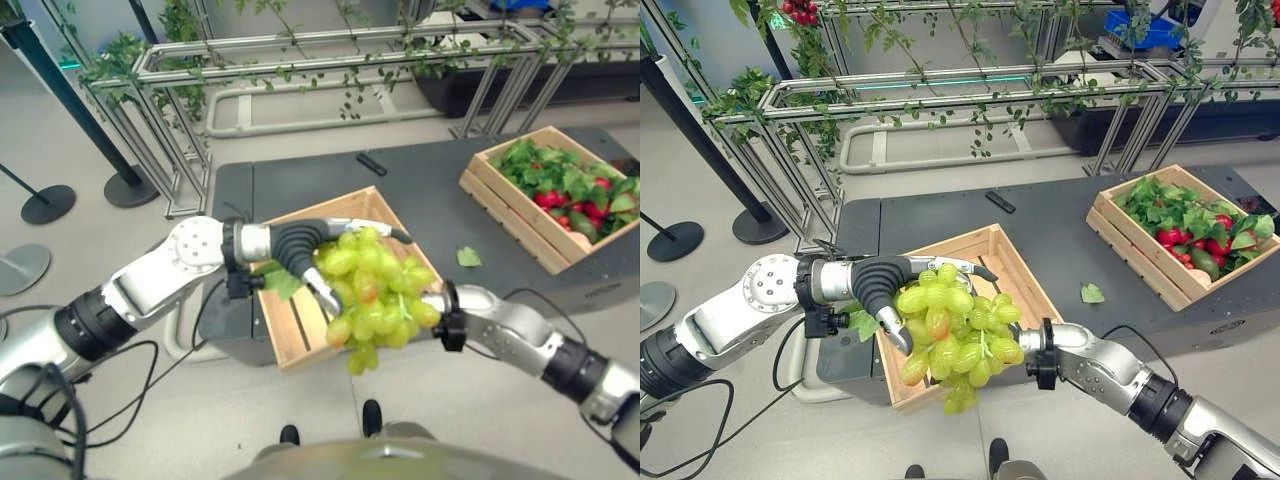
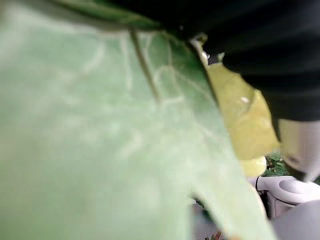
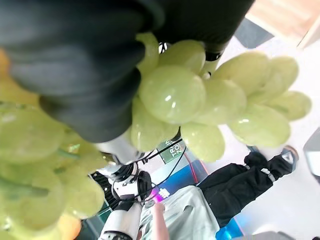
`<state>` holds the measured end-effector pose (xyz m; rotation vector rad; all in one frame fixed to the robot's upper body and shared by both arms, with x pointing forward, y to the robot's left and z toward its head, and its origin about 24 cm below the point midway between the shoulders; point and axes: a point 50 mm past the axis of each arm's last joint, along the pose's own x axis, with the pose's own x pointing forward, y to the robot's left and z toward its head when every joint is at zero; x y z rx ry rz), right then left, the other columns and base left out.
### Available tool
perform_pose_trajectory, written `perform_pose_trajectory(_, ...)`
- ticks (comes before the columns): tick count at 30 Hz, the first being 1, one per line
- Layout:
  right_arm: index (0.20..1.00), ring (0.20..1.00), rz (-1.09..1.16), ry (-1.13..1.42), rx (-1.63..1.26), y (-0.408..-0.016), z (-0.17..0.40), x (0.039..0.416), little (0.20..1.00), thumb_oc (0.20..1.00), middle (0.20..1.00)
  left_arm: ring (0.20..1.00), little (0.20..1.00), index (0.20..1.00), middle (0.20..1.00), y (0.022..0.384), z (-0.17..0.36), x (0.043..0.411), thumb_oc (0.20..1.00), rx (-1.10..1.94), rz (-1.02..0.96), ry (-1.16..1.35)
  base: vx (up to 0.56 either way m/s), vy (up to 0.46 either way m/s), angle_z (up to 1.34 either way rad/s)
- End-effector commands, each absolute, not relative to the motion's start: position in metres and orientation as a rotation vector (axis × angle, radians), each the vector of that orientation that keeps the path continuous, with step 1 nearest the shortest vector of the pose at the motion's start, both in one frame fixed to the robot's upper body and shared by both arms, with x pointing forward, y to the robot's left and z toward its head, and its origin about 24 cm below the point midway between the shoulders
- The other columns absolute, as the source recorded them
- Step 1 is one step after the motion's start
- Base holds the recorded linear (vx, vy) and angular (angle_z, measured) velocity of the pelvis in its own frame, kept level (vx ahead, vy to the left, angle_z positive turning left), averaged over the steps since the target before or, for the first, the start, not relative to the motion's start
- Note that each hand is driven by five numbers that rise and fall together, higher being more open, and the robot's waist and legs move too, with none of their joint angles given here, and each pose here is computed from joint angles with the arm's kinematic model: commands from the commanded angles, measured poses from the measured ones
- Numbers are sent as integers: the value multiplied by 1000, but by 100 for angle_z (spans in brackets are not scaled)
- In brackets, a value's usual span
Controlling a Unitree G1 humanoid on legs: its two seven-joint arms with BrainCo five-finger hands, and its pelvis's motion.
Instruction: Pick up the fruits from the basket on one side to the basket on the other side
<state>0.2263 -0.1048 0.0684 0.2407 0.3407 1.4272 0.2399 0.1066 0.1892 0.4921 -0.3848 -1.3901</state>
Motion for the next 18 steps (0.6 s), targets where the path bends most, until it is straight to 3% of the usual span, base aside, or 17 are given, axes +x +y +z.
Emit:
perform_pose_trajectory(1, 200, 200, 1530, 190, 367, -88, 95, 217, 200, 200, 200, 1000, 1000, 1000, 1000, 113, 210, 248, 1000, 459, -1292, -523, 0, 0, 0)
perform_pose_trajectory(18, 200, 200, 1559, 203, 423, -82, 94, 210, 200, 200, 200, 1000, 1000, 1000, 1000, 115, 208, 248, 1000, 470, -1274, -533, 0, 0, 0)
